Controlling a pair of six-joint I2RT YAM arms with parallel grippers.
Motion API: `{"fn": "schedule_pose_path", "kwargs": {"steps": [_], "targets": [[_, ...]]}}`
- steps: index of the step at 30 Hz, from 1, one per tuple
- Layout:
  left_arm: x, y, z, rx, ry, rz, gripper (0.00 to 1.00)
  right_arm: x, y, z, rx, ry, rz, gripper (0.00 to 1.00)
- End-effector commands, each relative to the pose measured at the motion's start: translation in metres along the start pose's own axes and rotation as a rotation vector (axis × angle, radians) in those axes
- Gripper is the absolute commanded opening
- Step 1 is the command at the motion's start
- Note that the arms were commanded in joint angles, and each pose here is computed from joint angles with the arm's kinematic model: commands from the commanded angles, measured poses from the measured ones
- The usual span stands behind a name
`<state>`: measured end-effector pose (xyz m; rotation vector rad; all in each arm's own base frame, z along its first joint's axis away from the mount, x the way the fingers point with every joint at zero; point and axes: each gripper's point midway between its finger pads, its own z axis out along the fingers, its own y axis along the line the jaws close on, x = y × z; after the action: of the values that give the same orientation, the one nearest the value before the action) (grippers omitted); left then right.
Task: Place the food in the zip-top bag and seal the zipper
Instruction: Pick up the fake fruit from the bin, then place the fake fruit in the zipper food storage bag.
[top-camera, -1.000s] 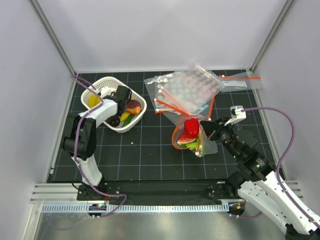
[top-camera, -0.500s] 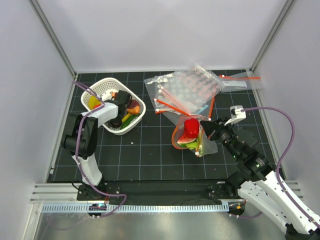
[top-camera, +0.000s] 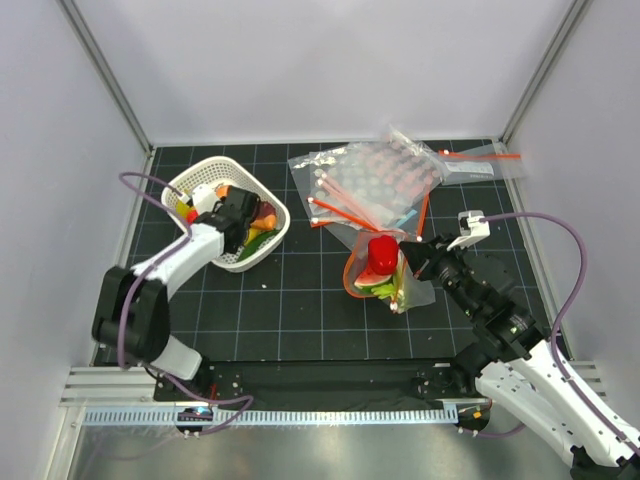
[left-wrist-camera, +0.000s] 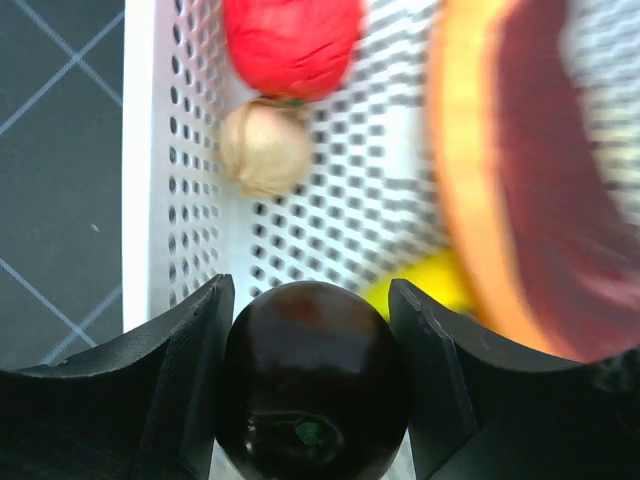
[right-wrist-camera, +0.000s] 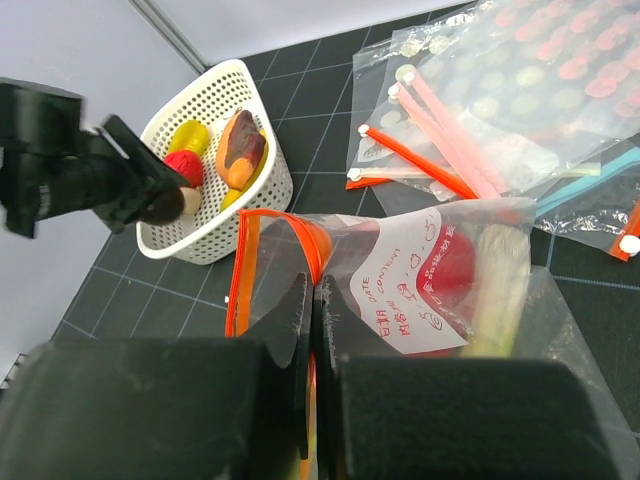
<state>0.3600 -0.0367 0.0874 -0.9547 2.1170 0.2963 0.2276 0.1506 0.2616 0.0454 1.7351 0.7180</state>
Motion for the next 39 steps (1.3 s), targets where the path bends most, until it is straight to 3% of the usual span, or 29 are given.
{"fn": "schedule_pose_path", "kwargs": {"steps": [1, 7, 14, 17, 25, 29, 39], "targets": [[-0.038, -0.012, -0.045, 0.109, -0.14, -0.136, 0.49, -0.022, 0.012, 0.002, -0.039, -0.078, 0.017, 0.01], [-0.039, -0.044, -0.104, 0.414, -0.172, -0.197, 0.47, -0.022, 0.012, 0.001, -0.037, -0.079, 0.01, 0.01], [0.007, -0.13, -0.209, 1.032, -0.064, -0.041, 0.42, -0.02, 0.021, 0.002, -0.084, -0.058, 0.011, 0.01], [0.021, -0.15, -0.254, 1.248, -0.08, 0.009, 0.33, -0.015, 0.022, 0.006, -0.089, -0.035, 0.01, 0.01], [0.035, -0.147, -0.336, 1.58, -0.198, 0.1, 0.3, -0.008, 0.024, 0.012, -0.096, -0.008, 0.012, 0.01], [0.06, -0.142, -0.38, 1.764, -0.279, 0.252, 0.26, -0.003, 0.025, 0.015, -0.102, 0.013, 0.013, 0.01], [0.11, -0.151, -0.403, 1.885, -0.389, 0.48, 0.25, -0.006, 0.046, 0.01, -0.205, 0.027, 0.044, 0.01]]}}
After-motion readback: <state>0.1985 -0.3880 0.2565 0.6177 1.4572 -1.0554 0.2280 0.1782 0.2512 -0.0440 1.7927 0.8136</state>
